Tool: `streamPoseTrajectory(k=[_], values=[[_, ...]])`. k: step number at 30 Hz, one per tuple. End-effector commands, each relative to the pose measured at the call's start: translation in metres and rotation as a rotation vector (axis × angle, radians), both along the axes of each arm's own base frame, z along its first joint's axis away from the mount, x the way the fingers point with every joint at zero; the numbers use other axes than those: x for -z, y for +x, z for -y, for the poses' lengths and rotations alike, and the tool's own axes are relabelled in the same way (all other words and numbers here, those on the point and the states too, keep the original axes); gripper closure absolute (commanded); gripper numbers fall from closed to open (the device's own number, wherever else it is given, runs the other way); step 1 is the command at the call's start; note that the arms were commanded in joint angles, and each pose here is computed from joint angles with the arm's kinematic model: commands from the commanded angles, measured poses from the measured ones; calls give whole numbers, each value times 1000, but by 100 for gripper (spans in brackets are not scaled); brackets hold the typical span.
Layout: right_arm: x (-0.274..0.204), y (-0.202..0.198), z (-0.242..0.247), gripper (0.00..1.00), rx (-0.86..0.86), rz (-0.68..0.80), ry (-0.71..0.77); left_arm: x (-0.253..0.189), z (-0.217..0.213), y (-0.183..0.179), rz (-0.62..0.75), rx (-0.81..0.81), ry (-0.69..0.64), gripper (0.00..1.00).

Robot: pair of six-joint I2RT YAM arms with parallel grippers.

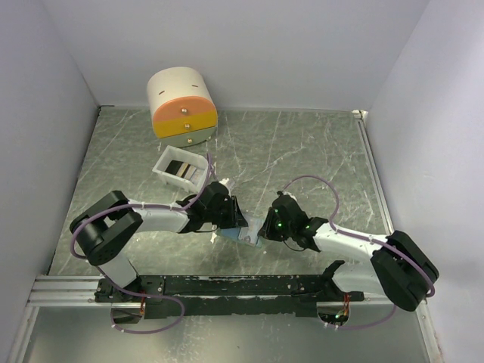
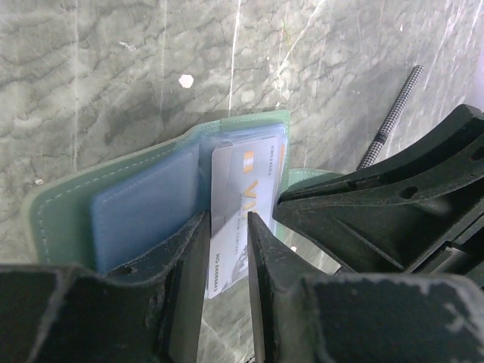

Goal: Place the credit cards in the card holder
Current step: Insert the credit card into the card holder.

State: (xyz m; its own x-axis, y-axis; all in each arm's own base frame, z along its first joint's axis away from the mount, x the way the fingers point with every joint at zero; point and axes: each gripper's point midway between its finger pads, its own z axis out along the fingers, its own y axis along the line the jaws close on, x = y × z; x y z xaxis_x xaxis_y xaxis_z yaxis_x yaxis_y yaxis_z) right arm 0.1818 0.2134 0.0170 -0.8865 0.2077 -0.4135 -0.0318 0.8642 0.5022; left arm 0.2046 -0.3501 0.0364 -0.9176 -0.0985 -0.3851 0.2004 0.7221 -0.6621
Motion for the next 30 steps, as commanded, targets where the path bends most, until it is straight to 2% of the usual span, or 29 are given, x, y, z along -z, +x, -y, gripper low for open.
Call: streamPoseTrajectory(k=[1,6,12,16,20,24,30], values=[[0,6,-4,88,-8,16,1,-19,17,-6,5,51,-108,64],[-6,16,-2,88,-6,53,-33,-13,11,-1,3,20,-56,61],[-19,27,2,87,9,92,-61,-28,0,6,61,-26,-44,51],[-23,27,5,84,18,110,-58,-41,-9,20,119,-48,40,40],[-26,26,4,82,5,126,-44,-57,-23,36,178,-74,117,35],[-37,27,-1,75,-13,155,-9,-78,-52,64,241,-99,213,36],[-47,30,-1,63,-18,206,12,-120,-127,125,369,-199,437,38]])
